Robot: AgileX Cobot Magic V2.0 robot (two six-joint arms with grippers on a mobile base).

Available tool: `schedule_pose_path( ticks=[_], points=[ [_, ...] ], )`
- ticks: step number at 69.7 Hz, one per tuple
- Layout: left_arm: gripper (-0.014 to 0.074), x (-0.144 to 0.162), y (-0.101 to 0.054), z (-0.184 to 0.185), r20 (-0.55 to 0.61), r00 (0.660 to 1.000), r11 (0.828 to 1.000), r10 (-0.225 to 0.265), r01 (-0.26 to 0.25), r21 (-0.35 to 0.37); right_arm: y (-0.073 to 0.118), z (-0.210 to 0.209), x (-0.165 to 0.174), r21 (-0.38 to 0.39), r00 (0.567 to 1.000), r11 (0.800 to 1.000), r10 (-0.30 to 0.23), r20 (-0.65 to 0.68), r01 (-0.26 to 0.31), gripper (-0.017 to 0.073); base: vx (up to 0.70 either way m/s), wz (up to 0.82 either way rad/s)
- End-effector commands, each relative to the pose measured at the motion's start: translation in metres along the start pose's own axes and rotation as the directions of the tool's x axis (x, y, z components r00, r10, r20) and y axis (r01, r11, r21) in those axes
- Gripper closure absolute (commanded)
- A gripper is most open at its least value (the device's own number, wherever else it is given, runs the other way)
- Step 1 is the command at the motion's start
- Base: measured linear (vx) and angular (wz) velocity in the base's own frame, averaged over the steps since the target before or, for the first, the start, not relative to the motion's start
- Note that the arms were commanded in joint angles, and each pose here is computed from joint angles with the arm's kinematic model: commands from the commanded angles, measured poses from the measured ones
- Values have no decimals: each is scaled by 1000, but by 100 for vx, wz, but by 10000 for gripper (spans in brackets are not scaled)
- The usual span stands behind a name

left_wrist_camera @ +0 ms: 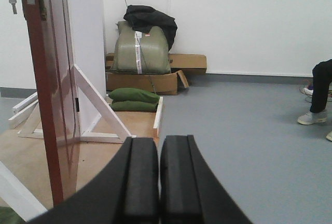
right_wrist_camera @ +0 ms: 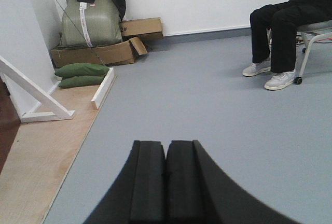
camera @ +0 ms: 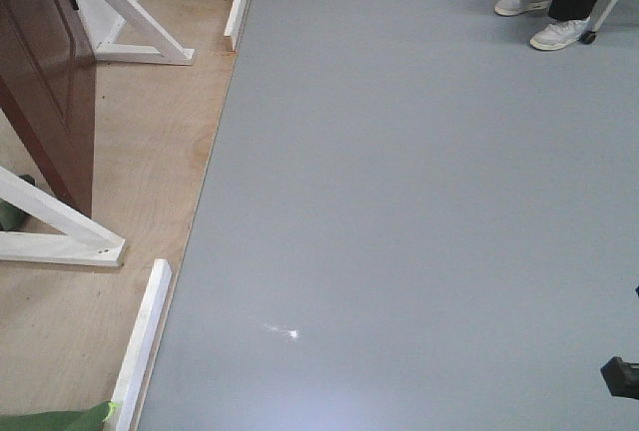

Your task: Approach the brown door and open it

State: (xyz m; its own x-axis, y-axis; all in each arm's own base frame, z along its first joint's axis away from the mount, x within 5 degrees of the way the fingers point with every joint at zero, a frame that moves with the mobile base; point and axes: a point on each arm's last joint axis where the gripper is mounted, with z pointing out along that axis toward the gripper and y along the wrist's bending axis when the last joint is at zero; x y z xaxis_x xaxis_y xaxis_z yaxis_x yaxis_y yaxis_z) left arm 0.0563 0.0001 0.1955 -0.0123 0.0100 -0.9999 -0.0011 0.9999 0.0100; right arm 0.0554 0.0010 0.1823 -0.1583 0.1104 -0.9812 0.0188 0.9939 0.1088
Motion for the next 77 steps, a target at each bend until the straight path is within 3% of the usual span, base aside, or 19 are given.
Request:
schedule_pose_path(
  ticks=[1,28,40,77],
  points=[
    [583,-10,1,-2,154,914,926,-376,376,32,0,-1,-7,2,996,1000,-14,86,14,559,0,1],
    [583,-10,1,-2,153,914,926,-377,376,34,0,-1,-7,2,996,1000,-14,86,14,559,4,14],
    [583,-10,-1,-2,135,914,924,-383,376,76,0,-1,-7,2,996,1000,-14,86,14,559,7,18],
    [583,-10,-1,-2,136,914,924,-382,376,74,0,-1,-7,2,996,1000,-14,86,14,559,7,7]
  ],
)
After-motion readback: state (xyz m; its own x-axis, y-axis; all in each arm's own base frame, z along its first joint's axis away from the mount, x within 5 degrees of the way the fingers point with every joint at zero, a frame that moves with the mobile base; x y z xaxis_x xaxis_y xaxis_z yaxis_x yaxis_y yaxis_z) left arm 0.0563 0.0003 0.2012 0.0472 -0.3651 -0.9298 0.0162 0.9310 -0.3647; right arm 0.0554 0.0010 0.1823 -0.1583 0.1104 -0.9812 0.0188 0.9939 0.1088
